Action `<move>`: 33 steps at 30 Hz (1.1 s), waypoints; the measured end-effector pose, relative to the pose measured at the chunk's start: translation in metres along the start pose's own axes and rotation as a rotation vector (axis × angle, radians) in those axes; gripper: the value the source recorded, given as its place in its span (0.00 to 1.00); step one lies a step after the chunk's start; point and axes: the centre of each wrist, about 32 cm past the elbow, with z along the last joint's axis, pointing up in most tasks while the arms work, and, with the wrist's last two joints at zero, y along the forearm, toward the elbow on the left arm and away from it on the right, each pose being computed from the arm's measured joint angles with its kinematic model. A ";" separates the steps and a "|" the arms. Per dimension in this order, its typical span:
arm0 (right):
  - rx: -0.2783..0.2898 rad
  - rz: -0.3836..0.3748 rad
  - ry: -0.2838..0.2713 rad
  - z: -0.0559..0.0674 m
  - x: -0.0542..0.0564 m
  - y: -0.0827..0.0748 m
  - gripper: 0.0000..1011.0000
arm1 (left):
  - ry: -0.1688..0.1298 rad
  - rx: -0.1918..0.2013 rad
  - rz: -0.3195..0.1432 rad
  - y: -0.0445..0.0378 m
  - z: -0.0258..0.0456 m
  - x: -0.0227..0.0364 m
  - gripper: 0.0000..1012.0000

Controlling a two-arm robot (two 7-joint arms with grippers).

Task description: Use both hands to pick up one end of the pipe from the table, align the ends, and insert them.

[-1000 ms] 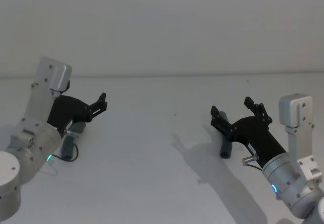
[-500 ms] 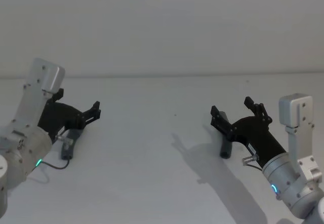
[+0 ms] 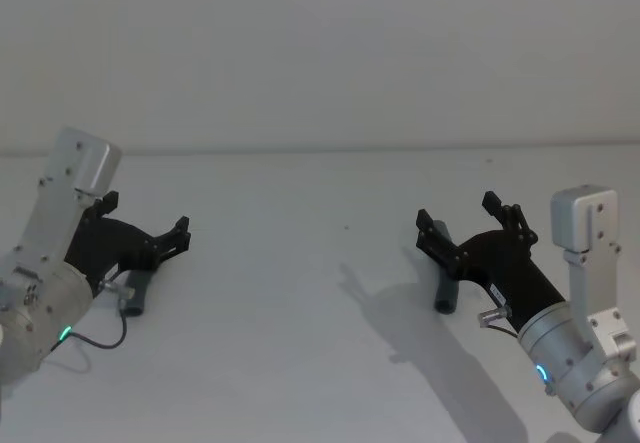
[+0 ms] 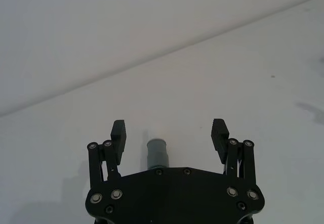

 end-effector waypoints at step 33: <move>0.000 0.000 0.000 0.000 0.000 0.000 0.99 | 0.077 0.078 0.027 0.0035 -0.0066 0.0093 0.99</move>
